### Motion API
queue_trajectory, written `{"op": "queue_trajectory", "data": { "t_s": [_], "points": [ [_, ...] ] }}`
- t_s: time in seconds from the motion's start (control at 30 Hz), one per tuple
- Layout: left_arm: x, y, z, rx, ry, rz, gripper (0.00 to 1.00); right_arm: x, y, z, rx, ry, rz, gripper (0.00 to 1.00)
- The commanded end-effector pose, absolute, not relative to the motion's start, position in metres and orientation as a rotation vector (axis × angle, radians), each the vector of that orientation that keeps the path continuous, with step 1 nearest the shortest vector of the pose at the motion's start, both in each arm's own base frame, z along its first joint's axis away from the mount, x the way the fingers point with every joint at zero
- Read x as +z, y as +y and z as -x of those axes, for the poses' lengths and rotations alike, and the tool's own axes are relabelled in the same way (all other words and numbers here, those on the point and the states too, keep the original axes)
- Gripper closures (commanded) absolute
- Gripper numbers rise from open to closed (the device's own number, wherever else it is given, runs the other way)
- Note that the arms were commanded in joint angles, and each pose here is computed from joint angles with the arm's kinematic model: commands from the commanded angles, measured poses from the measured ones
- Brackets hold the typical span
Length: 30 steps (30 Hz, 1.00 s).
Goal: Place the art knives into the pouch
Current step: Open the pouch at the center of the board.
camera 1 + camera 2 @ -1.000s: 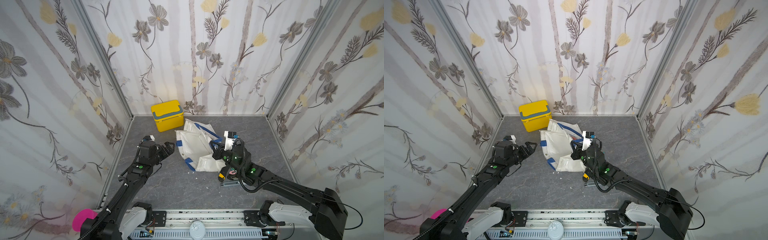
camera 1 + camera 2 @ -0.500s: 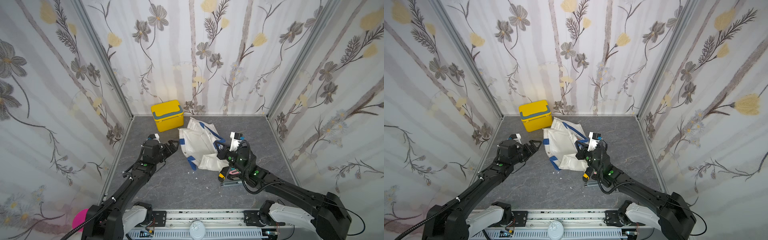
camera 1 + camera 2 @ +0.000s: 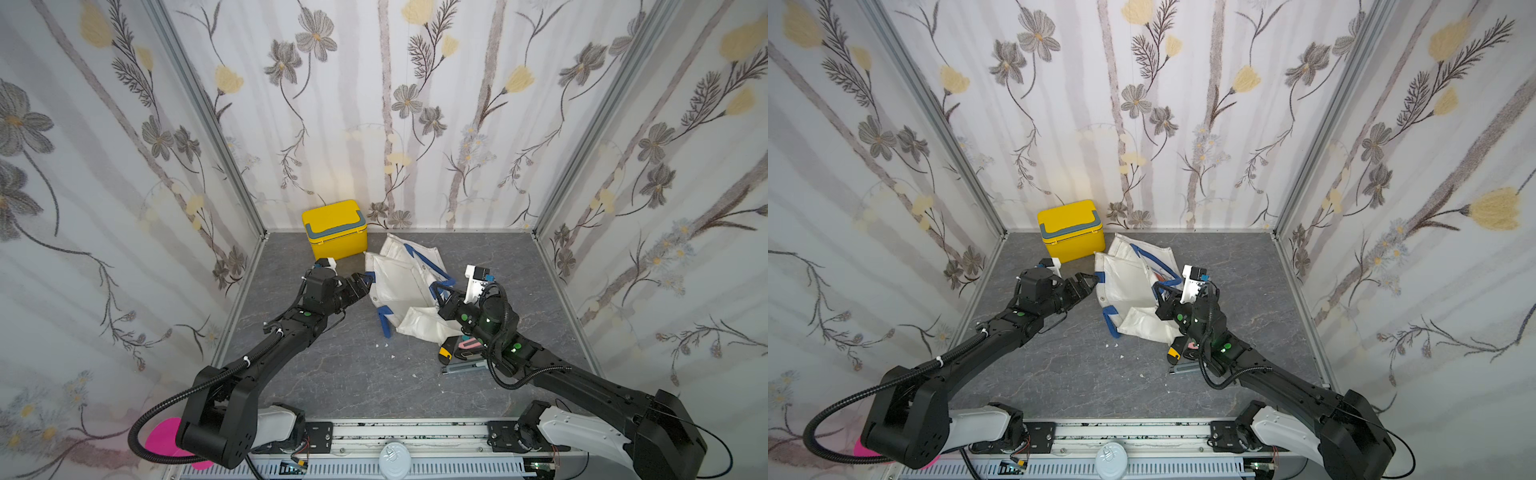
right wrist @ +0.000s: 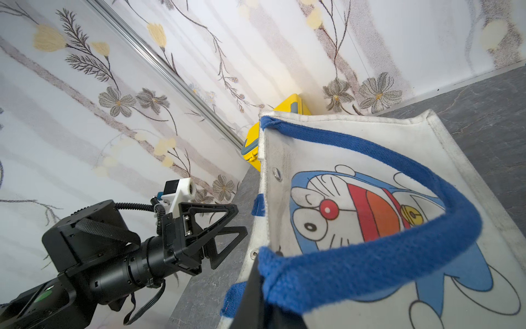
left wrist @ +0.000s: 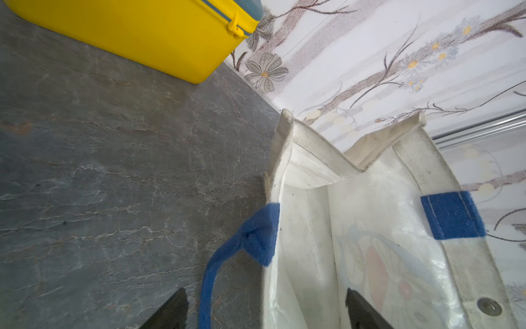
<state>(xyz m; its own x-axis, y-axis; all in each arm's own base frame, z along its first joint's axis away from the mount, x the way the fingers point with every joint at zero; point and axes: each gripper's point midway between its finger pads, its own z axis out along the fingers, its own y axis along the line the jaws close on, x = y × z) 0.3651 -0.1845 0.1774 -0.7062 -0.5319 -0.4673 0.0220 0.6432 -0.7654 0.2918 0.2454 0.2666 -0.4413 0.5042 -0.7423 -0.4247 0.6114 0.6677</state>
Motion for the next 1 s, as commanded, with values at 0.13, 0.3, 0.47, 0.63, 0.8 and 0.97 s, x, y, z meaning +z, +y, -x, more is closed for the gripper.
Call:
{"op": "queue_trajectory", "data": {
  "t_s": [0.13, 0.3, 0.47, 0.63, 0.8, 0.97],
  "points": [
    [0.157, -0.199, -0.371, -1.04, 2.244, 0.397, 0.29, 0.278, 0.242, -0.29, 1.091, 1.688, -0.076, 1.0],
    [0.156, -0.214, -0.378, -1.091, 2.253, 0.372, 0.35, 0.275, 0.242, -0.29, 1.094, 1.694, -0.074, 1.0],
    [0.157, -0.232, -0.386, -1.117, 2.261, 0.327, 0.55, 0.273, 0.241, -0.291, 1.09, 1.697, -0.072, 1.0],
    [0.155, -0.236, -0.391, -1.081, 2.291, 0.291, 0.94, 0.272, 0.239, -0.291, 1.084, 1.7, -0.072, 1.0],
    [0.16, -0.234, -0.392, -1.049, 2.286, 0.266, 1.0, 0.272, 0.235, -0.293, 1.071, 1.698, -0.082, 1.0],
    [0.172, -0.23, -0.396, -0.967, 2.309, 0.218, 1.0, 0.27, 0.234, -0.295, 1.046, 1.712, -0.084, 0.94]
  ]
}}
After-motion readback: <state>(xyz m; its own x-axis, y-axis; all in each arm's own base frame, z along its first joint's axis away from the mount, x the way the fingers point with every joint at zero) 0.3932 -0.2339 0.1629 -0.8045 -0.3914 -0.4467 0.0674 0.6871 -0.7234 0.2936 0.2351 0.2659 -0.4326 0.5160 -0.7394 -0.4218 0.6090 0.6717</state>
